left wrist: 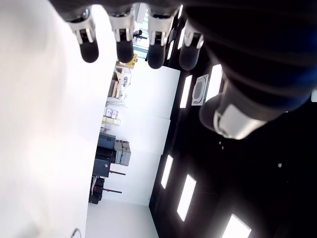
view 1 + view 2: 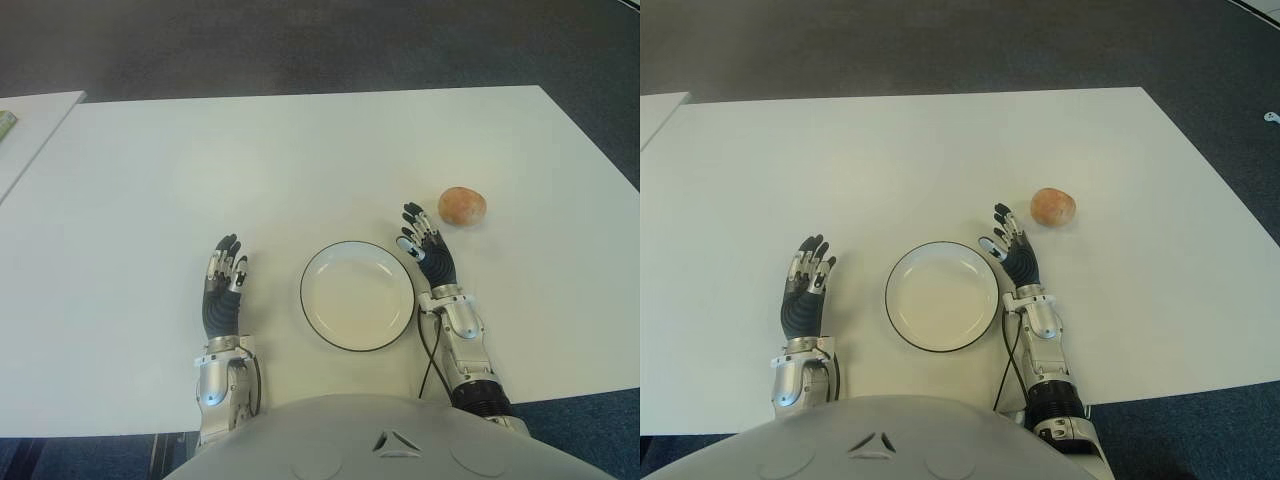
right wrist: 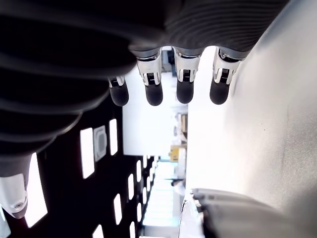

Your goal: Put the apples into the plate.

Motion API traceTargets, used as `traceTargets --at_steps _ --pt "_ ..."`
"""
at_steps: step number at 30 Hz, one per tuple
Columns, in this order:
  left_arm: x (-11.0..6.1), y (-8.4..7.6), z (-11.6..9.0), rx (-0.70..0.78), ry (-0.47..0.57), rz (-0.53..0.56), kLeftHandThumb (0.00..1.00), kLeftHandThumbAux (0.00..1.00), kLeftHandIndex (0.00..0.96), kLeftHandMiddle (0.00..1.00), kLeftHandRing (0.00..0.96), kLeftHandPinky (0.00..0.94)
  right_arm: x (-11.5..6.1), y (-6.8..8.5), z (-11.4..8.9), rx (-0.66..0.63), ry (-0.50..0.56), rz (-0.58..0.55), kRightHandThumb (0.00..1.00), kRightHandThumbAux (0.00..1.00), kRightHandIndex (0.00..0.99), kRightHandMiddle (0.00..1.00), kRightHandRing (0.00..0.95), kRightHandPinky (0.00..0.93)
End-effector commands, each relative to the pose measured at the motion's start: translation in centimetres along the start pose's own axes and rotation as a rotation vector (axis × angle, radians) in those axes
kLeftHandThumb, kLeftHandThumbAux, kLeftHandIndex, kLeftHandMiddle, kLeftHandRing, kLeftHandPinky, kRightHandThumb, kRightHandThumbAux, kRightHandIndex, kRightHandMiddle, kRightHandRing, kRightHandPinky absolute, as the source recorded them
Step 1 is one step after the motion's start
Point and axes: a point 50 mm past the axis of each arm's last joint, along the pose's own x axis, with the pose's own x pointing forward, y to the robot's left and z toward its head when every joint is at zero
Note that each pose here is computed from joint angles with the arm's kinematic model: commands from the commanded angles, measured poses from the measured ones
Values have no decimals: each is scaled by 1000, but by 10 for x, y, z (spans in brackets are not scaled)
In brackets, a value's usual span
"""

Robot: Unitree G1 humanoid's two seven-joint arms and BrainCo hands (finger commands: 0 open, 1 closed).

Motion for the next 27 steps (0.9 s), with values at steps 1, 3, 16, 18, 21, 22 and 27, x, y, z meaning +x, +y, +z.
traceTargets --at_steps 1,3,16,18,21,22,27 --pt "-10 7 -27 -15 130 66 153 597 138 100 58 36 -27 1 -32 22 181 -4 86 514 0 0 0 0" --pt "-10 7 -27 -16 130 65 154 596 141 101 60 36 -28 1 -31 21 176 -2 83 514 0 0 0 0" --pt "-11 2 -26 2 118 53 142 602 141 105 62 30 -26 0 6 46 -21 -8 123 547 4 0 0 0" --pt "-11 2 -26 12 114 53 131 595 128 104 62 32 -21 -2 14 49 -57 -18 129 553 11 7 0 0" --pt "-10 1 -26 17 112 52 128 583 117 102 63 40 -14 -5 22 36 -92 -27 133 558 15 11 0 0" --pt "-9 0 -26 16 112 51 129 580 116 102 64 41 -12 -7 25 15 -104 -29 133 559 15 12 0 0" --pt "-8 -3 -27 5 114 57 151 554 122 109 72 48 0 -18 31 -68 -135 -33 135 576 9 1 0 0"
